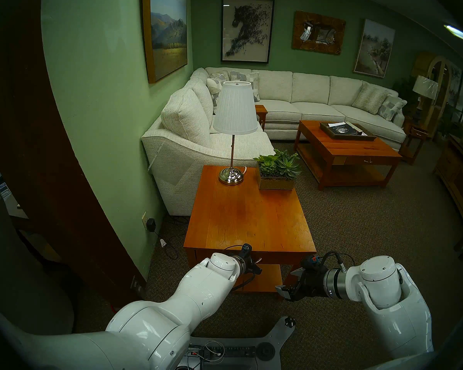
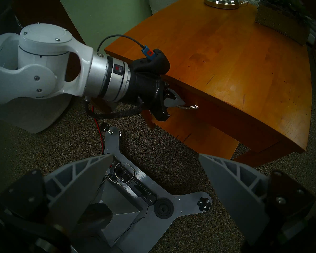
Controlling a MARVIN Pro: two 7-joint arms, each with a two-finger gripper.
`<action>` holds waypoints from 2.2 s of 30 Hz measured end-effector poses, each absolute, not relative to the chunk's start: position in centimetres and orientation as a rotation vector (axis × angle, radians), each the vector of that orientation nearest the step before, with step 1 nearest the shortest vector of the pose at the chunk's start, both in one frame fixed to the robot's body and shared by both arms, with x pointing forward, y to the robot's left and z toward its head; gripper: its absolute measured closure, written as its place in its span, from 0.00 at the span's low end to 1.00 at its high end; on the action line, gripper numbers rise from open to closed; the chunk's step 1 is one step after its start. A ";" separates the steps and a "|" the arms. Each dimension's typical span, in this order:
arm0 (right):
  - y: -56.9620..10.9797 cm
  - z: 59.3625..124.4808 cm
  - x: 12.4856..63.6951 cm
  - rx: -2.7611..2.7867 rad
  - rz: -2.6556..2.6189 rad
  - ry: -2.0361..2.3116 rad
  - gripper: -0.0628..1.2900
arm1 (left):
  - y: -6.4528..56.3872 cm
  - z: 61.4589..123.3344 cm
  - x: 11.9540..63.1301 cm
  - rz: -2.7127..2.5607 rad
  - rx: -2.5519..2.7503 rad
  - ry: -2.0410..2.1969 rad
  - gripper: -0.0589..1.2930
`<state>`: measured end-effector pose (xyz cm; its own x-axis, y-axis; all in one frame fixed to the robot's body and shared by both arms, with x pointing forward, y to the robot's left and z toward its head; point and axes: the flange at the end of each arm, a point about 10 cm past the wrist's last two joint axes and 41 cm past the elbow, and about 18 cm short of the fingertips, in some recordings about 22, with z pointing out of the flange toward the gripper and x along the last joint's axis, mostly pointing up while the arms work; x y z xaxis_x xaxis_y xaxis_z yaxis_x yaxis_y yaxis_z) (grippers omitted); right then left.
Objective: Open the drawer, take out the contents and close the drawer
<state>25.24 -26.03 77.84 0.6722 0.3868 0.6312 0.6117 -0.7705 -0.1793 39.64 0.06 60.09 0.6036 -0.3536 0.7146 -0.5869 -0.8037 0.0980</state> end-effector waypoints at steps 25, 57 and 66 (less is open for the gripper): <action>-26.0 77.8 25.2 -2.510 -0.822 -0.783 0.05 | 2.6 59.5 34.6 0.948 2.440 -0.943 0.97; -26.0 77.8 25.2 -2.510 -0.823 -0.783 0.05 | 3.6 64.2 33.3 1.003 2.438 -0.831 0.97; -26.0 77.8 25.2 -2.510 -0.823 -0.784 0.05 | 3.4 63.8 34.5 1.021 2.511 -0.849 0.97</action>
